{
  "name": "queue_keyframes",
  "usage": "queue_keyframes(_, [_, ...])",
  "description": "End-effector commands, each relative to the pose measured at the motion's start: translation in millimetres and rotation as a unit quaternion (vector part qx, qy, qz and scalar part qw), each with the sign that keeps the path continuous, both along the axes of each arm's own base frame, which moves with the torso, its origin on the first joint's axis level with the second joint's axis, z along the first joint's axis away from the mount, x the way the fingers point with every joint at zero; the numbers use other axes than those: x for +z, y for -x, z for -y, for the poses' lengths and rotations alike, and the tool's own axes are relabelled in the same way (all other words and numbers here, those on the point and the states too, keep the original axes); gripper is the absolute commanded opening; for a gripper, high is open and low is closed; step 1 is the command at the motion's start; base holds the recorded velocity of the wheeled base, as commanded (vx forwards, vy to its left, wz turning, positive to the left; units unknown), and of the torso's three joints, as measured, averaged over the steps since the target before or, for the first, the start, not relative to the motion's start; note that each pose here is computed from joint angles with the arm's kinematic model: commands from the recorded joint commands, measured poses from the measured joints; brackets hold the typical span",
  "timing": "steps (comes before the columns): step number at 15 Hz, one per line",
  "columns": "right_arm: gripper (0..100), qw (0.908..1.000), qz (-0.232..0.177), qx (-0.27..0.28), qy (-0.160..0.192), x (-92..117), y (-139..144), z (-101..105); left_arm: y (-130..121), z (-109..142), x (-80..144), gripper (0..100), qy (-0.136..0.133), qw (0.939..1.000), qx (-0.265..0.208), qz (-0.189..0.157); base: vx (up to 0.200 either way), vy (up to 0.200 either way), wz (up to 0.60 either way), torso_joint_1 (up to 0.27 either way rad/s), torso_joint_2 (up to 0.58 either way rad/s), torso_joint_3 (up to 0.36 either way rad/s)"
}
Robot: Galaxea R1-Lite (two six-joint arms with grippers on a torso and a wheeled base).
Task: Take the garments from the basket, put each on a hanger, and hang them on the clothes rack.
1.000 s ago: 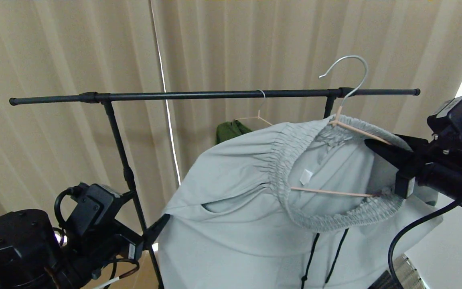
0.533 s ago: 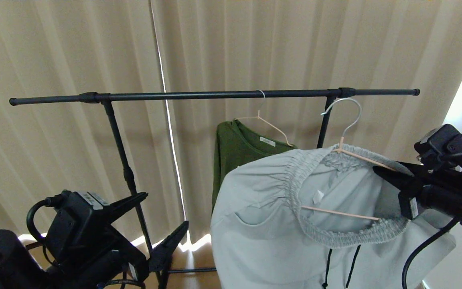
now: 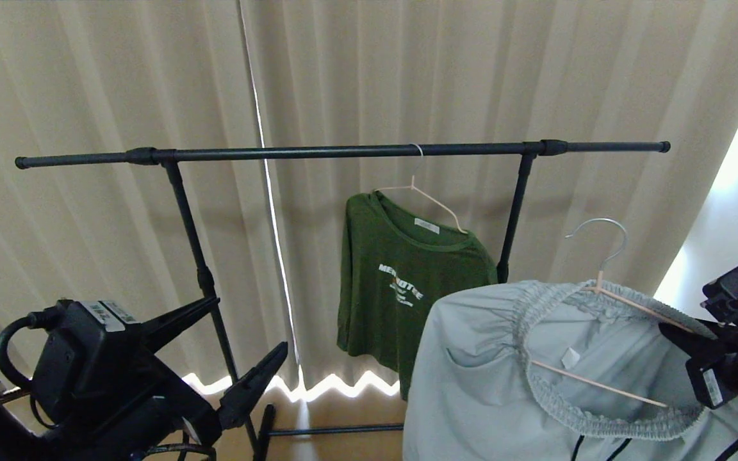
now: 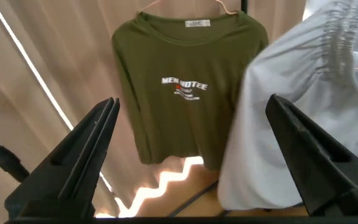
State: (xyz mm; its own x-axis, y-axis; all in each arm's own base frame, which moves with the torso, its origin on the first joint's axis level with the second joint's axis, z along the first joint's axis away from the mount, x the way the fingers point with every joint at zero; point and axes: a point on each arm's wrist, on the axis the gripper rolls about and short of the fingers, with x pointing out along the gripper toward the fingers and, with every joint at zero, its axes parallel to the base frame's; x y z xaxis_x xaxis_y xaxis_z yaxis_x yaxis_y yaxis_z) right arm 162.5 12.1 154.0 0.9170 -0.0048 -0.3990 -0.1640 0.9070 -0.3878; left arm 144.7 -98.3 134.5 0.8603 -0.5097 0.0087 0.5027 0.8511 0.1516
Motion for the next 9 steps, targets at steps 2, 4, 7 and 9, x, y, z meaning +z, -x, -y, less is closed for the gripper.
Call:
queue_keyframes(2, [0,0.9978,0.01,-0.066,0.0,1,4,11,-2,-6,1,100,0.0,0.9998,0.017,0.003,0.0,0.0,0.0,0.0,0.0,0.0])
queue_keyframes(4, [0,0.9975,0.008,-0.07,0.0,1,4,12,-4,-10,2,100,0.002,0.9995,0.03,0.005,0.0,0.0,0.0,0.0,0.0,0.0])
queue_keyframes(7, [0,0.9972,0.018,-0.065,-0.031,11,-12,5,-5,-16,4,100,0.005,0.9988,0.047,0.01,0.0,0.0,0.0,0.0,0.0,0.0])
queue_keyframes(9, [0,0.995,0.026,-0.071,-0.065,20,-27,1,-5,-17,5,100,0.006,0.9987,0.048,0.012,0.0,0.0,0.0,0.0,0.0,0.0])
